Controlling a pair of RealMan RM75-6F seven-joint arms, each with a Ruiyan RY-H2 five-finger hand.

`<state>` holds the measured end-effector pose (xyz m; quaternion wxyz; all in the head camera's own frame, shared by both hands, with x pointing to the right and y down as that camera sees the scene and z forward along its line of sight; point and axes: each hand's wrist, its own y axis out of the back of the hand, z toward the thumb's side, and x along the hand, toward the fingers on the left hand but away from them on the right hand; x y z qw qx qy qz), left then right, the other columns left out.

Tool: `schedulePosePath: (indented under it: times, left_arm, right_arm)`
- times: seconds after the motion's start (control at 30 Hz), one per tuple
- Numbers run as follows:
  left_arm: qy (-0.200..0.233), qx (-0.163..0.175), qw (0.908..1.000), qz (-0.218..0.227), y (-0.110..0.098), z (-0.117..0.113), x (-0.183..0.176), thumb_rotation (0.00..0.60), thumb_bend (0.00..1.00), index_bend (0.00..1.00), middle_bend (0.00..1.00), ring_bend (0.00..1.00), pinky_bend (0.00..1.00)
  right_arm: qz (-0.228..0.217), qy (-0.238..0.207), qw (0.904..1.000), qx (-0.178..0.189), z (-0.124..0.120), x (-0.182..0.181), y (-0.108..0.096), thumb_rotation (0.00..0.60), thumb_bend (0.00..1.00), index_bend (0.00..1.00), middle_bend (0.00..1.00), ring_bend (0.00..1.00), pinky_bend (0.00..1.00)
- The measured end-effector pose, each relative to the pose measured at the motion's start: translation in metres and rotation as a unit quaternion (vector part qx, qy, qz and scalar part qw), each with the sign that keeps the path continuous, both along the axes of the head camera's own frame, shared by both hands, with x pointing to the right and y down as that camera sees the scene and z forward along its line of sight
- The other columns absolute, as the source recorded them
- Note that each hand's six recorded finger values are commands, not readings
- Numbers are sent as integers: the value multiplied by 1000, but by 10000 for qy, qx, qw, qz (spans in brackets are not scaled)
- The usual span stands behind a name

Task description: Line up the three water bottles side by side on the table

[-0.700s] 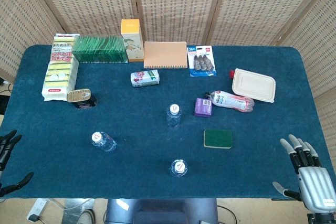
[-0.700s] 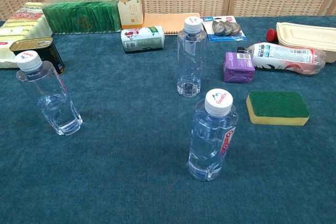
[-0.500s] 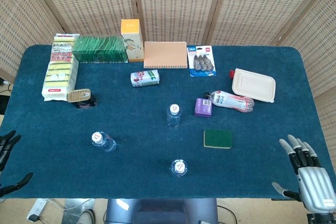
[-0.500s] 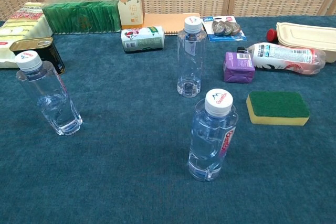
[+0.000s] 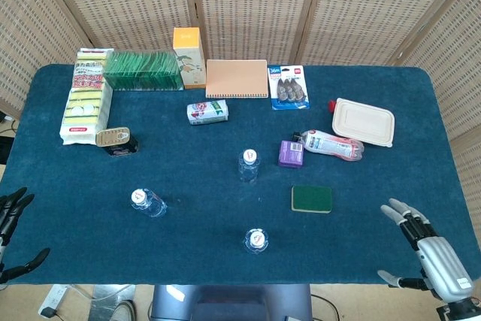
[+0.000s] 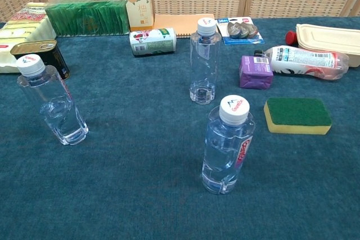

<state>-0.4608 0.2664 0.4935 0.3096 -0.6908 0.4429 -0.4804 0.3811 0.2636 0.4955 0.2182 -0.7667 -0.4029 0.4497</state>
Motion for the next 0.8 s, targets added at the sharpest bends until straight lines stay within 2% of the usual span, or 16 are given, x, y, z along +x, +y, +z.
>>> schedulePosePath:
  times: [0.17,0.33,0.43,0.57,0.8]
  left_arm:
    - [-16,-4,10000,-4,0,0,0,600,223,0,0,0,0]
    - [-40,-39,10000,6,-1,2,1,600,223,0,0,0,0]
    - [-45,-38,10000,-10,-2,3,1,600,223,0,0,0,0]
    - [-31,-45,10000,-26,-2,3,-1,600,223,0,0,0,0]
    - [-23,-54,10000,-63,-4,3,-3,600,223,0,0,0,0]
  right_arm:
    - [-481,-615,9949,-637,23,0,3,600,6,99,52,0,2]
    - [-965,-1198,9813,-1157,53,-17,1,600,7,98,51,0,10]
    - [-1161,-1408,9743,-1323,67,-32,0,600,7,99,51,0,11]
    - [-1309,-1548,9695,-1381,79,-48,-4,600,9,99,50,0,11]
    - [-1384,-1841,9650,-1252,95,-73,-6,600,11,98,45,0,11]
